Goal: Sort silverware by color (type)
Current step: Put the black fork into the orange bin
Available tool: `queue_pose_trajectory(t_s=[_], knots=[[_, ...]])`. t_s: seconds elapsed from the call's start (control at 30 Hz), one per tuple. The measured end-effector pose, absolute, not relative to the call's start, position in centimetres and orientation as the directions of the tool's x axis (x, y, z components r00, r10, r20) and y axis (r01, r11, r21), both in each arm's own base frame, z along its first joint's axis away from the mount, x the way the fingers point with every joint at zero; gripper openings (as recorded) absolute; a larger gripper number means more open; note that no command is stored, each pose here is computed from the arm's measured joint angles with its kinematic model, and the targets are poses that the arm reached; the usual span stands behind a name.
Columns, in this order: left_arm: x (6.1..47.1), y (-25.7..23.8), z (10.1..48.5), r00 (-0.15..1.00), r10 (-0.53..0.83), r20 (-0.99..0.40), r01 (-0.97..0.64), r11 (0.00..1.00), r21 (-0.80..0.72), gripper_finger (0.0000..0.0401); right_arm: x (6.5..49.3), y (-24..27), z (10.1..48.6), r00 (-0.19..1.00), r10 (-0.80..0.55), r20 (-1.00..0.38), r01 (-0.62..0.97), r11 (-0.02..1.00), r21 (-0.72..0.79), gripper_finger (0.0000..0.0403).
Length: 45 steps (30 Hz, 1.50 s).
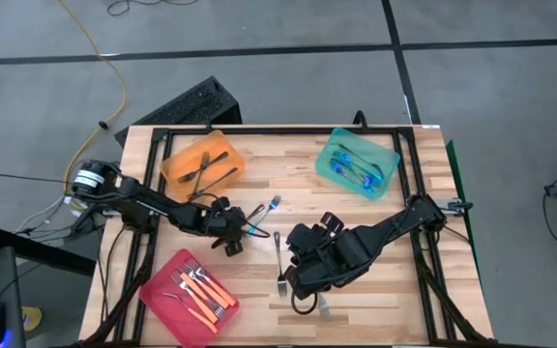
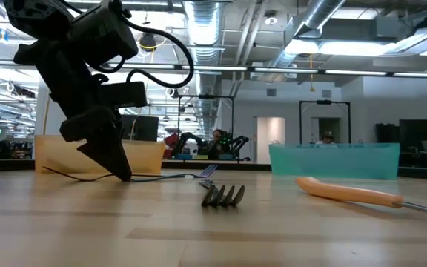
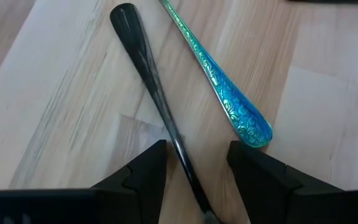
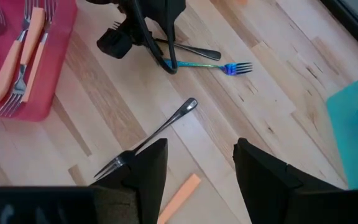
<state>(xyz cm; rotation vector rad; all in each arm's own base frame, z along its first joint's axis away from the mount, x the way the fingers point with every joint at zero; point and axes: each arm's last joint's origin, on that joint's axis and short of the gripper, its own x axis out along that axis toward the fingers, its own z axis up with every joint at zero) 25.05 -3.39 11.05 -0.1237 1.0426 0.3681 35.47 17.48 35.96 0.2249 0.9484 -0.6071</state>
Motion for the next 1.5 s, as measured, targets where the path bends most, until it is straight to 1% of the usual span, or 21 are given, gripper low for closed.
queue_pose_trajectory(t_s=[0.1, 0.2, 0.3, 0.53, 0.6, 0.9, 1.07, 1.17, 1.37, 1.5], knots=[[25.1, -3.4, 11.0, 0.448, 0.237, -0.862, -0.366, 0.928, 0.065, 0.0165, 35.5, 17.5, 36.0, 0.433, -0.390, -0.813, 0.579, 0.812, -0.081, 0.0205], [25.0, -3.3, 10.9, 0.445, 0.236, -0.864, -0.375, 0.925, 0.059, 0.0149, 35.5, 17.5, 36.0, 0.434, -0.392, -0.811, 0.579, 0.811, -0.082, 0.0205], [24.9, -3.3, 10.8, 0.443, 0.229, -0.867, -0.367, 0.928, 0.058, 0.0117, 35.5, 17.4, 36.0, 0.438, -0.404, -0.803, 0.582, 0.808, -0.088, 0.0205], [24.9, -3.4, 10.8, 0.441, 0.214, -0.872, -0.357, 0.933, 0.048, 0.0023, 35.5, 17.4, 36.0, 0.442, -0.414, -0.796, 0.582, 0.807, -0.096, 0.0205], [24.8, -3.4, 10.7, 0.440, 0.215, -0.872, -0.351, 0.935, 0.053, 0.0007, 35.5, 17.4, 36.0, 0.442, -0.414, -0.796, 0.582, 0.807, -0.097, 0.0205], [24.8, -3.4, 10.9, 0.446, 0.200, -0.872, -0.349, 0.936, 0.036, 0.0002, 35.5, 17.4, 36.0, 0.442, -0.414, -0.796, 0.582, 0.808, -0.097, 0.0205], [24.3, -3.3, 12.0, 0.467, 0.163, -0.869, -0.338, 0.941, -0.005, 0.0001, 35.5, 17.4, 36.1, 0.445, -0.423, -0.789, 0.583, 0.806, -0.103, 0.0205], [23.5, -3.3, 12.8, 0.450, 0.149, -0.881, -0.335, 0.942, -0.011, 0.0001, 35.5, 17.4, 36.1, 0.447, -0.426, -0.787, 0.584, 0.805, -0.105, 0.0205], [22.1, -2.7, 14.2, 0.406, 0.208, -0.890, -0.373, 0.927, 0.046, 0.0000, 35.5, 17.3, 36.1, 0.447, -0.429, -0.785, 0.584, 0.805, -0.107, 0.0205], [21.9, -2.6, 15.4, 0.459, 0.208, -0.864, -0.381, 0.924, 0.020, 0.0000, 35.5, 17.3, 36.1, 0.452, -0.443, -0.775, 0.588, 0.801, -0.115, 0.0205]])
